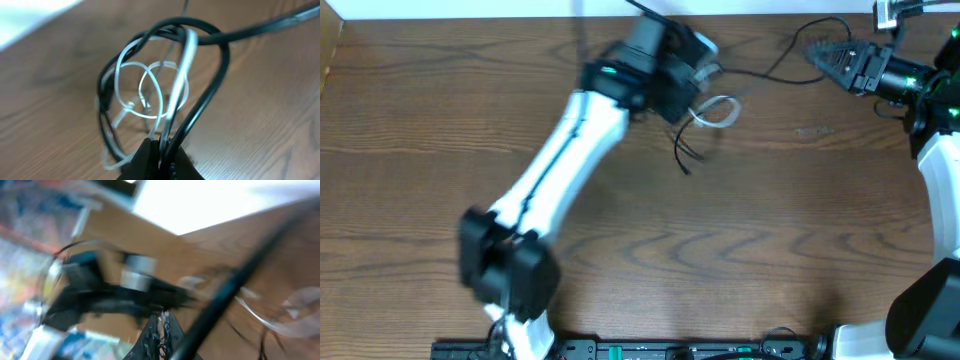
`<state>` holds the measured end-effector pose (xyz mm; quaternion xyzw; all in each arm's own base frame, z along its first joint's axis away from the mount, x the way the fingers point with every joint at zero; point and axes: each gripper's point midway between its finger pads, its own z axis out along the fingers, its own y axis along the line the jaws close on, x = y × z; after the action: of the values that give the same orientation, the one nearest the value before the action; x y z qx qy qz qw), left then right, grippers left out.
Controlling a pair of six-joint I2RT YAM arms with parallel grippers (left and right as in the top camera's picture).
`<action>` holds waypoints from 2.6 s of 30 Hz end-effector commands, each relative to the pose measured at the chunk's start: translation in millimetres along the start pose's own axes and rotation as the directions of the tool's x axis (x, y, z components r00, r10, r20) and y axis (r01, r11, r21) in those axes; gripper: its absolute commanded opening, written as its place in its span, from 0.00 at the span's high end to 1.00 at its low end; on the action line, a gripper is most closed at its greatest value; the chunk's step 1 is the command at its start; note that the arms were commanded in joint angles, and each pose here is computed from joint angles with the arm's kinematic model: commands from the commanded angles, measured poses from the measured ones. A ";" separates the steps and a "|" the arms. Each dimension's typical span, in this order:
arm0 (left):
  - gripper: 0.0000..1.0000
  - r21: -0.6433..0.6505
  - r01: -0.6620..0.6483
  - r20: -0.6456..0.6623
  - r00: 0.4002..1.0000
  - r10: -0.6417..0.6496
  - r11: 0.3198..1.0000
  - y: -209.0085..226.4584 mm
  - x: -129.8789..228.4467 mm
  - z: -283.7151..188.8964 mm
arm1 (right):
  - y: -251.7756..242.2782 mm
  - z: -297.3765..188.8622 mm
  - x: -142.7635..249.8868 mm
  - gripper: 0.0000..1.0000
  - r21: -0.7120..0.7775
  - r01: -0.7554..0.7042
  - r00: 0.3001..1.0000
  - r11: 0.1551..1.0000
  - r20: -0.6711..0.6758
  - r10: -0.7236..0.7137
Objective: Untangle cables
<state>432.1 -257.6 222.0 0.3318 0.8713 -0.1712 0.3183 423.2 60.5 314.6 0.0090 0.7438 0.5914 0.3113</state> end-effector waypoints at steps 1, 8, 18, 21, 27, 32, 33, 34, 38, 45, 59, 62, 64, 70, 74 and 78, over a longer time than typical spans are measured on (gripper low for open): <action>0.93 -0.090 0.088 0.058 0.995 -0.083 0.992 31.4 -5.5 -46.7 | -40.7 -12.7 -12.3 0.99 0.214 0.021 0.994 0.977 0.101 -0.044; 0.92 -0.178 0.202 0.195 0.967 -0.167 0.963 73.1 -15.6 -114.1 | -136.9 -55.6 18.6 0.99 0.714 -0.103 0.992 0.693 0.127 0.017; 0.93 -0.217 0.386 0.513 0.826 -0.231 0.897 114.3 -55.3 -206.8 | -174.1 -95.2 52.7 0.99 0.891 -0.108 0.994 0.440 0.083 0.076; 0.93 -0.211 0.404 0.565 0.793 -0.226 0.890 115.3 -63.1 -224.3 | -181.3 -100.9 61.6 0.99 0.908 -0.111 0.992 0.404 0.079 0.095; 0.92 -0.288 0.431 0.649 0.744 -0.157 0.855 124.0 -74.7 -257.8 | -199.8 -112.6 86.0 0.99 0.936 -0.125 0.986 0.328 0.081 0.145; 0.92 -0.329 0.468 0.714 0.691 -0.108 0.820 126.8 -82.4 -288.4 | -215.3 -130.9 105.8 0.99 0.965 -0.138 0.979 0.223 0.099 0.179; 0.93 -0.327 0.469 0.720 0.686 -0.105 0.821 125.6 -83.4 -291.3 | -218.0 -136.6 109.0 0.99 0.969 -0.151 0.976 0.195 0.115 0.186; 0.93 -0.327 0.468 0.724 0.682 -0.101 0.821 124.5 -84.1 -293.8 | -219.9 -140.6 111.1 0.99 0.972 -0.156 0.974 0.174 0.123 0.188; 0.93 -0.329 0.470 0.727 0.680 -0.098 0.819 124.3 -84.2 -295.8 | -226.9 -154.8 120.0 0.99 0.980 -0.174 0.969 0.094 0.153 0.195; 0.93 -0.315 0.486 0.730 0.673 -0.119 0.815 124.5 -82.9 -294.8 | -229.3 -149.7 125.2 0.99 0.981 -0.148 0.971 0.124 0.121 0.205; 0.93 -0.096 0.434 0.447 0.823 -0.350 0.896 56.6 -43.4 -210.6 | -141.0 -85.3 4.6 0.99 0.837 0.024 0.991 0.546 0.050 -0.120; 0.93 -0.085 0.430 0.397 0.842 -0.365 0.899 48.5 -37.9 -195.1 | -97.0 -96.9 -52.5 0.99 0.843 0.041 0.953 0.536 0.129 -0.275; 0.92 -0.081 0.432 0.362 0.852 -0.377 0.898 45.5 -33.2 -184.7 | -67.8 -111.1 -85.3 0.99 0.854 0.021 0.911 0.520 0.198 -0.361; 0.92 -0.074 0.435 0.290 0.870 -0.398 0.898 40.5 -24.6 -160.3 | 2.4 -165.0 -164.5 0.99 0.890 -0.053 0.692 0.453 0.359 -0.626; 0.92 -0.068 0.431 0.261 0.878 -0.401 0.900 35.6 -21.7 -151.3 | 13.2 -215.2 -185.3 0.99 0.915 -0.169 0.576 0.367 0.394 -0.716; 0.92 -0.064 0.427 0.248 0.882 -0.400 0.902 31.9 -20.8 -147.1 | -20.0 -254.7 -190.3 0.99 0.917 -0.261 0.579 0.303 0.400 -0.711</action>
<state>401.4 -164.7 338.1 0.0954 0.8905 -0.2138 0.3902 470.3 -198.3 420.8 0.2628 0.7268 -0.0248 0.6341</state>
